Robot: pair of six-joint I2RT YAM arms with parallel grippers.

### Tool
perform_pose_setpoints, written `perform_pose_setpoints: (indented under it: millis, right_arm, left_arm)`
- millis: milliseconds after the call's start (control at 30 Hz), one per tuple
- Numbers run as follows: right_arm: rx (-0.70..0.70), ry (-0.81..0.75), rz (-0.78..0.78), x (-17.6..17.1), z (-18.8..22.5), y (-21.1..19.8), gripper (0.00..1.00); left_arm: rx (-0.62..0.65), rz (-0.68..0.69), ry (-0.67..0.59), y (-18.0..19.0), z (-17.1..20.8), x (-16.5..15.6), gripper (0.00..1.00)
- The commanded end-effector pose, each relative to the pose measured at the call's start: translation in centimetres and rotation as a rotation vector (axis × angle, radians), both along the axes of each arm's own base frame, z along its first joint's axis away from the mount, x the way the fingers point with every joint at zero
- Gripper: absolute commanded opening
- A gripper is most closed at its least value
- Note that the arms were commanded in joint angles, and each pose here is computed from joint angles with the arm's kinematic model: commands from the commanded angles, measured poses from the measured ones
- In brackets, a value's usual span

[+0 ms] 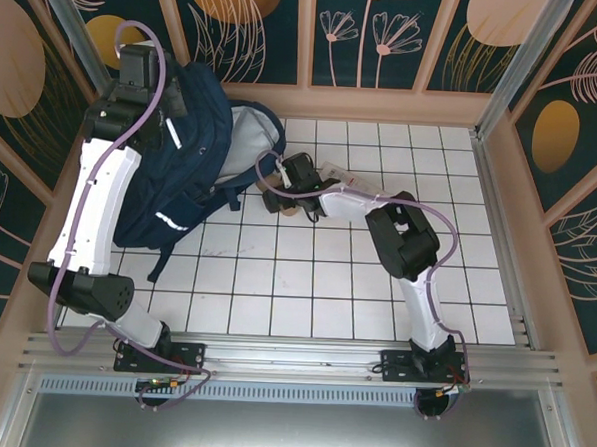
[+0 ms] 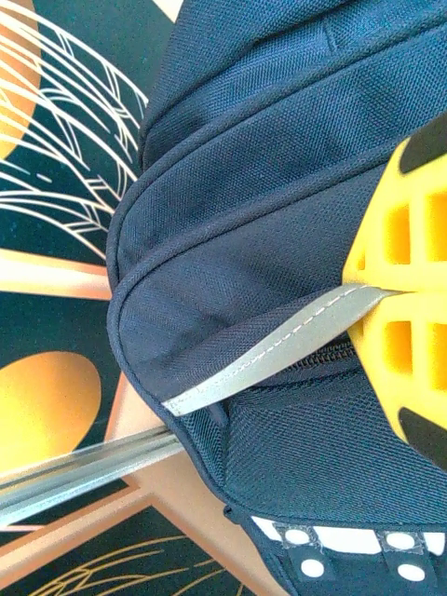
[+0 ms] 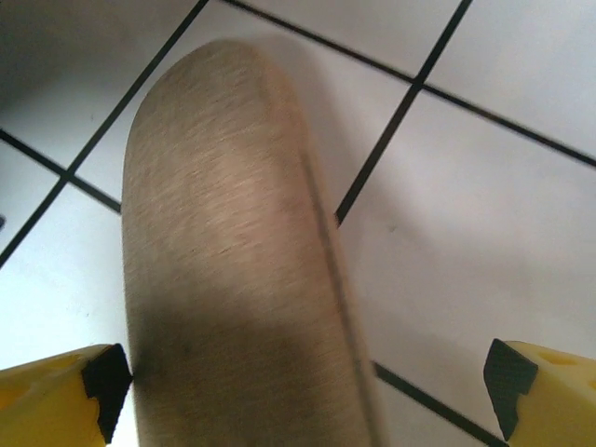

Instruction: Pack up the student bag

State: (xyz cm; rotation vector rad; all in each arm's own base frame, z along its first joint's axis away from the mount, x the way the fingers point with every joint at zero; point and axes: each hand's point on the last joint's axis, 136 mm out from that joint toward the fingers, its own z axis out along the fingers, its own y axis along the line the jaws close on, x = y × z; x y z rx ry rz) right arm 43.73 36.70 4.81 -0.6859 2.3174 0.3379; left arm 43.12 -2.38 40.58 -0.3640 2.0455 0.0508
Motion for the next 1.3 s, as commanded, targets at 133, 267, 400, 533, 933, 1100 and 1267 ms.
perform_pose_setpoints:
  millis: [133,267,400,533,933,1100,1267]
  right_arm:
    - [-0.041,0.042,0.05,-2.1,-2.0,0.6,0.99]
    - [-0.045,0.06,0.047,-2.8,-2.9,0.1,0.92]
    - [-0.06,0.058,0.027,-2.7,-3.3,-0.5,0.79]
    - [-0.048,0.055,0.022,-3.2,-3.0,-0.8,0.65]
    - [0.061,0.068,-0.186,-5.2,0.5,-6.9,0.48]
    - [0.159,0.06,-0.351,-6.6,3.2,-11.9,0.45]
    - [0.209,-0.036,-0.481,-8.1,7.7,-17.0,0.44]
  left_arm:
    - [0.01,0.086,-0.394,1.6,9.2,1.2,0.0]
    - [0.011,0.088,-0.383,1.7,8.0,1.4,0.0]
    - [0.004,0.076,-0.39,1.5,8.3,1.4,0.0]
    - [-0.021,0.037,-0.403,0.8,9.0,1.4,0.0]
    - [-0.111,-0.232,-0.377,-4.2,7.9,2.6,0.0]
    - [-0.234,-0.479,-0.297,-9.4,6.3,3.9,0.0]
    - [-0.252,-0.666,-0.168,-15.6,3.1,4.4,0.0]
